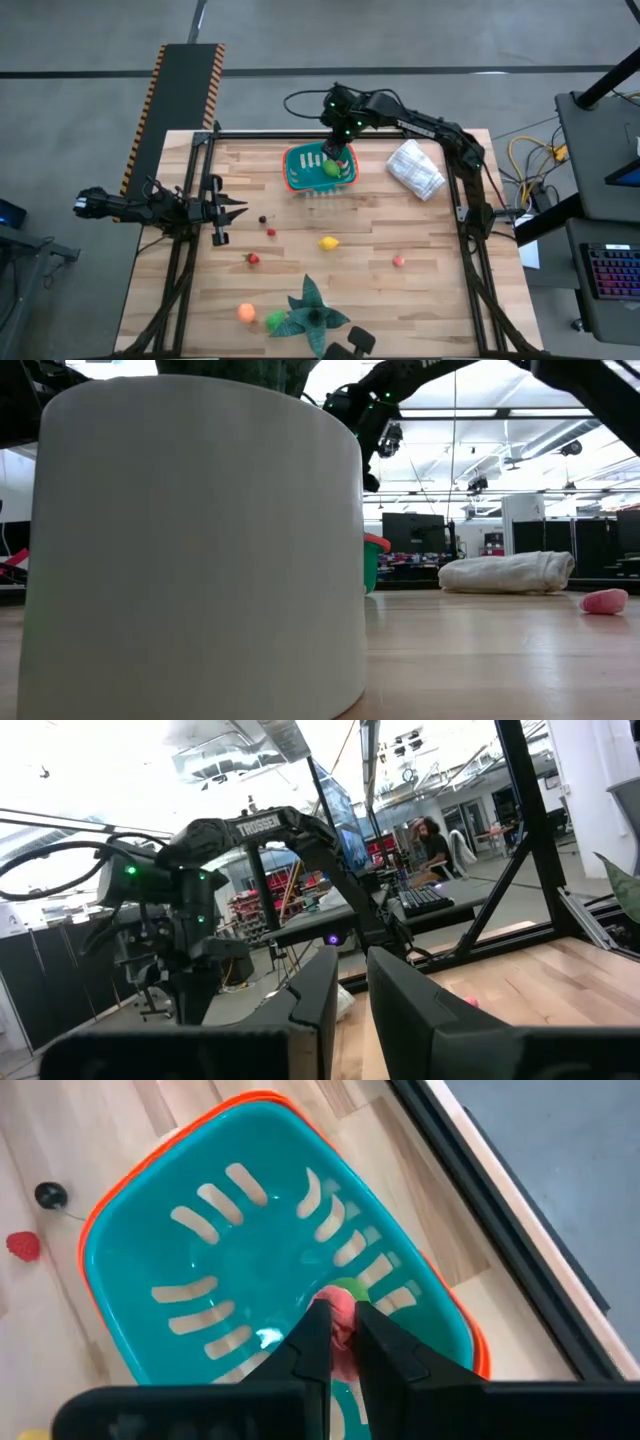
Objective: Pick and placing Produce into tupperware
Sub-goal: Put the peach toy into the bin
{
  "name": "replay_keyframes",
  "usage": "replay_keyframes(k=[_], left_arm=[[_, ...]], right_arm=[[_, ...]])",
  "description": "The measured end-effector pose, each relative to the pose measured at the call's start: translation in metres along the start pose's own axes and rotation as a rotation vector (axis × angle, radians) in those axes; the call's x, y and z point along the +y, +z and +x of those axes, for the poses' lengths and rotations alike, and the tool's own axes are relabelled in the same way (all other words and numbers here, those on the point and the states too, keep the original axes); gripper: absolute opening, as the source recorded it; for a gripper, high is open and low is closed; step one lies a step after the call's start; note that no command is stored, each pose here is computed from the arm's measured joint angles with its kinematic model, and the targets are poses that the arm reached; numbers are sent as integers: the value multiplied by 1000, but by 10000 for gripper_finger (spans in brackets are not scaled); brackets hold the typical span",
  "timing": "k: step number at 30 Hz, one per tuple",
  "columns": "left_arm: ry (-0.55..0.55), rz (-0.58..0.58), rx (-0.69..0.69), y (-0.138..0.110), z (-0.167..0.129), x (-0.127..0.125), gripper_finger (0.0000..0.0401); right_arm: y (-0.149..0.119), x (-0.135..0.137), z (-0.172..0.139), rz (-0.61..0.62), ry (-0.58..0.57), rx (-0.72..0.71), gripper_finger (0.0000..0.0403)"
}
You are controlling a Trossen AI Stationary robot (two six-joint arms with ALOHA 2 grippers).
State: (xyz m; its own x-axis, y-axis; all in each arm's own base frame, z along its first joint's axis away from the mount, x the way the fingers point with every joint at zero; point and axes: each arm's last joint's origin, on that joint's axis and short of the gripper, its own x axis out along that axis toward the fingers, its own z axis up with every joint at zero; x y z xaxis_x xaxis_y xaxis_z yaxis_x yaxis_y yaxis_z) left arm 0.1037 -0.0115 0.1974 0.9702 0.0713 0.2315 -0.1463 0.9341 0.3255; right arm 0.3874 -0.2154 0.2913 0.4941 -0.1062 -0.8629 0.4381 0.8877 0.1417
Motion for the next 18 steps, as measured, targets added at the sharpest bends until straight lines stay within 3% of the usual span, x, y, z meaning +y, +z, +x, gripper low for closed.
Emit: replay_keyframes(k=[18], left_arm=[[0, 0, 0, 0, 0, 0, 46]], right_arm=[[-2, -1, 7, -10, 1, 59, 24]])
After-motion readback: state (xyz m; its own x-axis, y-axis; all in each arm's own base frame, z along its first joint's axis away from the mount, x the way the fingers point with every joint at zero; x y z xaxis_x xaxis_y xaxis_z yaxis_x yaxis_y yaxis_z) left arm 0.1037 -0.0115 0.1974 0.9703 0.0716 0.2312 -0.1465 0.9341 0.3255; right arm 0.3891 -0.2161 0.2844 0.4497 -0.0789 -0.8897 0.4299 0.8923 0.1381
